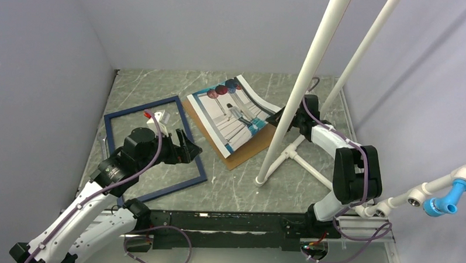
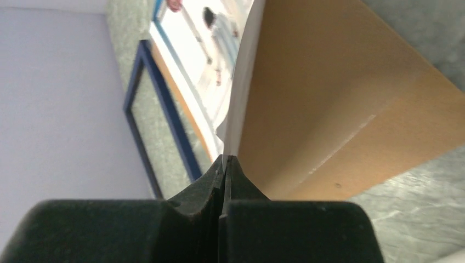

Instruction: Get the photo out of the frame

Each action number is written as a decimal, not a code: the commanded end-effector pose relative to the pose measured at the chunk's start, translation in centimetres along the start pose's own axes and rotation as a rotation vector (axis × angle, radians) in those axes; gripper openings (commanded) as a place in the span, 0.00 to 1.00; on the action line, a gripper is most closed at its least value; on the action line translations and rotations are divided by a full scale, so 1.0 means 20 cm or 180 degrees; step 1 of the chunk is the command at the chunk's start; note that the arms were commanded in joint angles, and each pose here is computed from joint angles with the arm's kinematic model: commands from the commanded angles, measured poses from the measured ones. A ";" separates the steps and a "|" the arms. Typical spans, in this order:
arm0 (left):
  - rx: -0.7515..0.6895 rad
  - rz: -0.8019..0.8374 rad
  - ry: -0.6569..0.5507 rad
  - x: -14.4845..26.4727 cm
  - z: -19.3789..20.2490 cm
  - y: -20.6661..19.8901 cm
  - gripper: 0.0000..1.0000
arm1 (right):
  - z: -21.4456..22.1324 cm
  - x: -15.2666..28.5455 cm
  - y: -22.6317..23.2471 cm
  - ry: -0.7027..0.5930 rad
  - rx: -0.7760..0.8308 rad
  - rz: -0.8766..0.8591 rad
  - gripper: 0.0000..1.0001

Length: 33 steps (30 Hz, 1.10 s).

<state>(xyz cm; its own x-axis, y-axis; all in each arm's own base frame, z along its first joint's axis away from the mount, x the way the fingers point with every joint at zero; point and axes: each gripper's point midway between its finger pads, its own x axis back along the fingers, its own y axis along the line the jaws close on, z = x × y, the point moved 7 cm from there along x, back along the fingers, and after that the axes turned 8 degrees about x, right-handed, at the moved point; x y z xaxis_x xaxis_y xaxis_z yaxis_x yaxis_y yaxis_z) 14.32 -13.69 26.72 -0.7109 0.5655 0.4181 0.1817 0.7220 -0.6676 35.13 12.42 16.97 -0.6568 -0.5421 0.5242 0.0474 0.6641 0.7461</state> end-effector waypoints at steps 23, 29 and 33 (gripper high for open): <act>0.0142 0.0057 0.0123 -0.03 0.05 0.02 0.99 | 0.17 -0.04 -0.22 0.0196 0.0357 0.0087 0.00; 0.0157 0.0068 0.0125 -0.04 0.05 0.02 0.99 | 0.18 -0.05 -0.25 0.0235 0.0361 0.0137 0.00; 0.0166 0.0080 0.0146 -0.04 0.06 0.02 0.99 | 0.19 -0.05 -0.26 0.0283 0.0383 0.0192 0.15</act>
<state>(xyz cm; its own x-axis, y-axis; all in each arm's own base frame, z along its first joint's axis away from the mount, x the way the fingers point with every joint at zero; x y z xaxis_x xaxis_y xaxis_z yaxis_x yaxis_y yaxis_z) 14.02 -13.98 24.78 -0.6739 0.5762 0.4624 0.1438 0.7162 -0.6829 32.55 11.70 11.22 -0.5874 -0.5433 0.5999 0.0144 0.7341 0.6789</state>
